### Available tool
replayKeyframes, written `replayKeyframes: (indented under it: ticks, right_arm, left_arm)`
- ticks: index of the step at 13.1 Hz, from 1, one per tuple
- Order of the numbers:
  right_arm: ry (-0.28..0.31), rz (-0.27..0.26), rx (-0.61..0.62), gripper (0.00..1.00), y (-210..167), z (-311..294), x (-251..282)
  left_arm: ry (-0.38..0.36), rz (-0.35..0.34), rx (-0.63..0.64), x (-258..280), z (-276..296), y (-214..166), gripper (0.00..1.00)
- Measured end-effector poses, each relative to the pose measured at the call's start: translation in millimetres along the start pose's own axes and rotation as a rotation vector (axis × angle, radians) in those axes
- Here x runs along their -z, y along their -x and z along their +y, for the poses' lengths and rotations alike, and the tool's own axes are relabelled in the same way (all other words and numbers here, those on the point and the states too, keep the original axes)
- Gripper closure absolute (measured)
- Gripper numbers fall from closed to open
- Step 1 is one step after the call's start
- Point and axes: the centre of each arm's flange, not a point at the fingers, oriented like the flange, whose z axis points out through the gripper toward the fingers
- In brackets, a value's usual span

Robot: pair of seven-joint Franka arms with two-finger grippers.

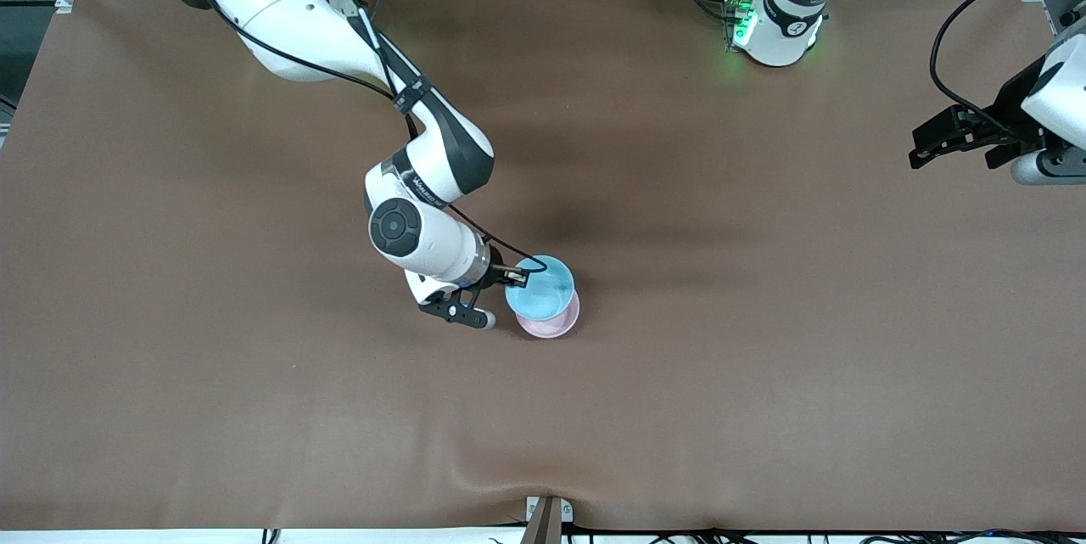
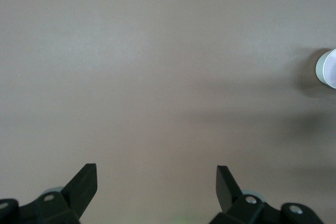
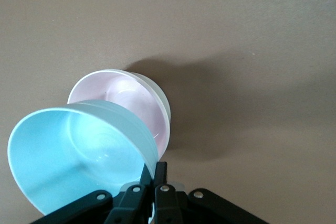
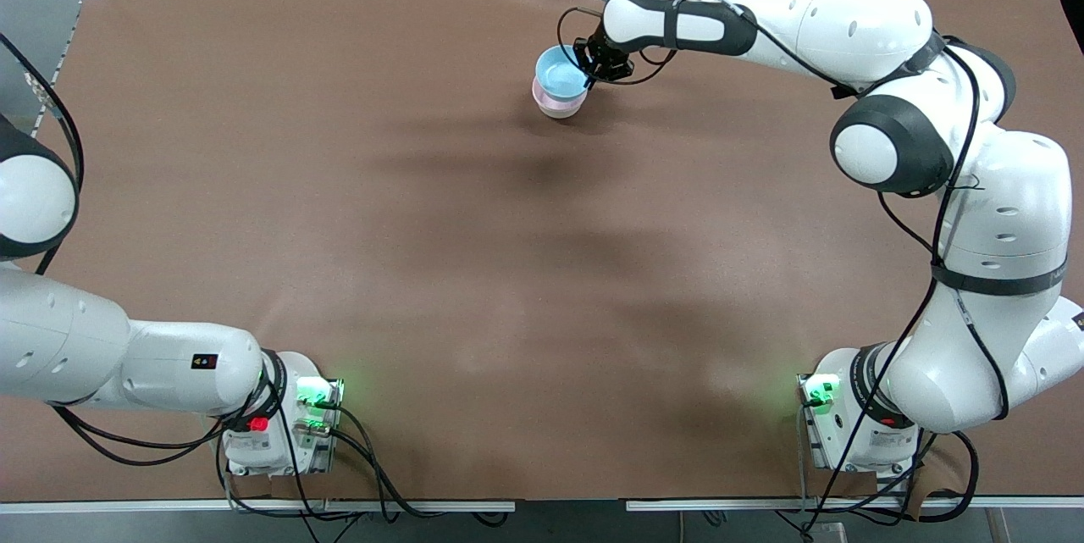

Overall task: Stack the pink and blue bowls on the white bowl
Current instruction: 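Lower the blue bowl into the pink bowl with the right gripper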

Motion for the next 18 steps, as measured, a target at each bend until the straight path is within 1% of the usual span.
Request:
replayKeyframes:
  ticks: [4,13,18]
  right_arm:
    - [-0.013,0.016,-0.004,0.97,-1.7,-1.7,-4.0]
    - [-0.001,0.006,-0.012,0.97,-4.4,4.2,-17.2]
    - [-0.007,0.013,-0.013,0.97,-5.2,4.5,-21.8]
  left_arm:
    - [0.000,0.000,-0.001,0.0,0.5,0.0,0.00]
    - [0.000,-0.003,0.000,-1.9,0.2,-1.0,0.00]
    - [0.000,-0.007,-0.001,-4.0,0.7,-2.1,0.00]
